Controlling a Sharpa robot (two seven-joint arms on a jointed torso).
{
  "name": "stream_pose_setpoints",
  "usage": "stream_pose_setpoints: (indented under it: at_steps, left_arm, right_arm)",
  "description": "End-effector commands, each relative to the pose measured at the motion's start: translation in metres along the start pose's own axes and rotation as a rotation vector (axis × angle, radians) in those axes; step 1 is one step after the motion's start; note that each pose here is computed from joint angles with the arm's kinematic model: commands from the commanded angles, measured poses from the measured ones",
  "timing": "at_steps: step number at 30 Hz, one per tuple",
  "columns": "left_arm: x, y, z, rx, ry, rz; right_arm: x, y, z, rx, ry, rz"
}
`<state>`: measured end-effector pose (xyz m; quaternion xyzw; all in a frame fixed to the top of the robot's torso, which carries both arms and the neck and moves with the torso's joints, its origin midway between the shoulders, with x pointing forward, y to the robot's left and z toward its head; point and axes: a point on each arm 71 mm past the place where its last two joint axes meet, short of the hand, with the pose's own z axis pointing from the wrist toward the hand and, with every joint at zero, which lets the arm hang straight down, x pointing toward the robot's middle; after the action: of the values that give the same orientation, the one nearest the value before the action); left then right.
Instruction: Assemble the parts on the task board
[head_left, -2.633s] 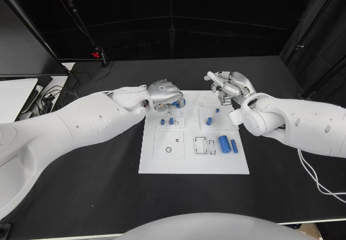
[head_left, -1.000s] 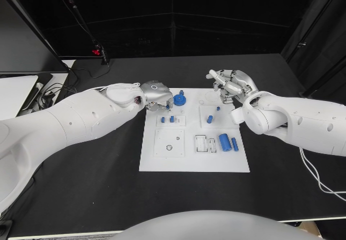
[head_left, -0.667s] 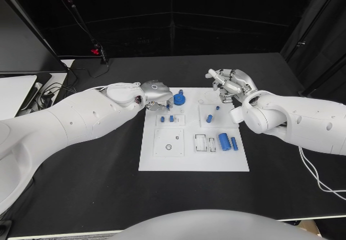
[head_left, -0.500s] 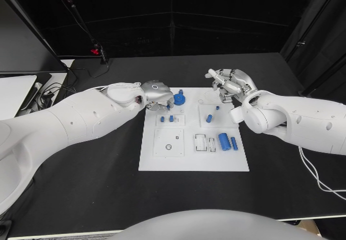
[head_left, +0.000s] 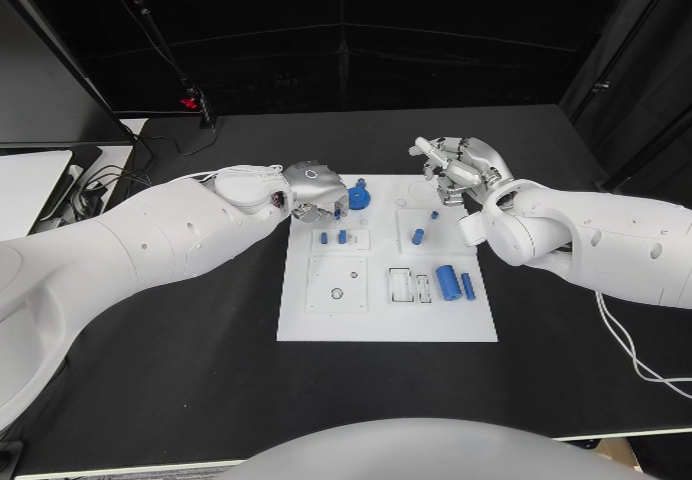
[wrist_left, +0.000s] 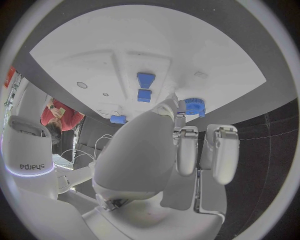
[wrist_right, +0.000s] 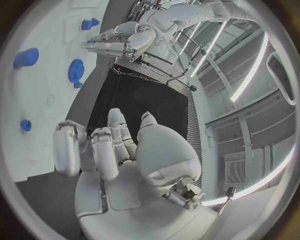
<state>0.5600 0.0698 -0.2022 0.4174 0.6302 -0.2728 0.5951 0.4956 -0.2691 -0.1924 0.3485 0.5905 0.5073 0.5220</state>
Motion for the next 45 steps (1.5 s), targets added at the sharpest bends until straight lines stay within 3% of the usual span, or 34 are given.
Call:
stream_pose_setpoints:
  at_steps: [1,45]
  left_arm:
    - [0.0004,-0.0004,0.0005,0.01,0.019,-0.004]
    - [0.0063,0.0029,0.0004,-0.012,0.073,-0.022]
  right_arm:
    - [0.0009,0.0015,0.0003,-0.007,0.008,0.005]
    - [0.0011,0.0021,-0.0006,-0.008,0.009,0.006]
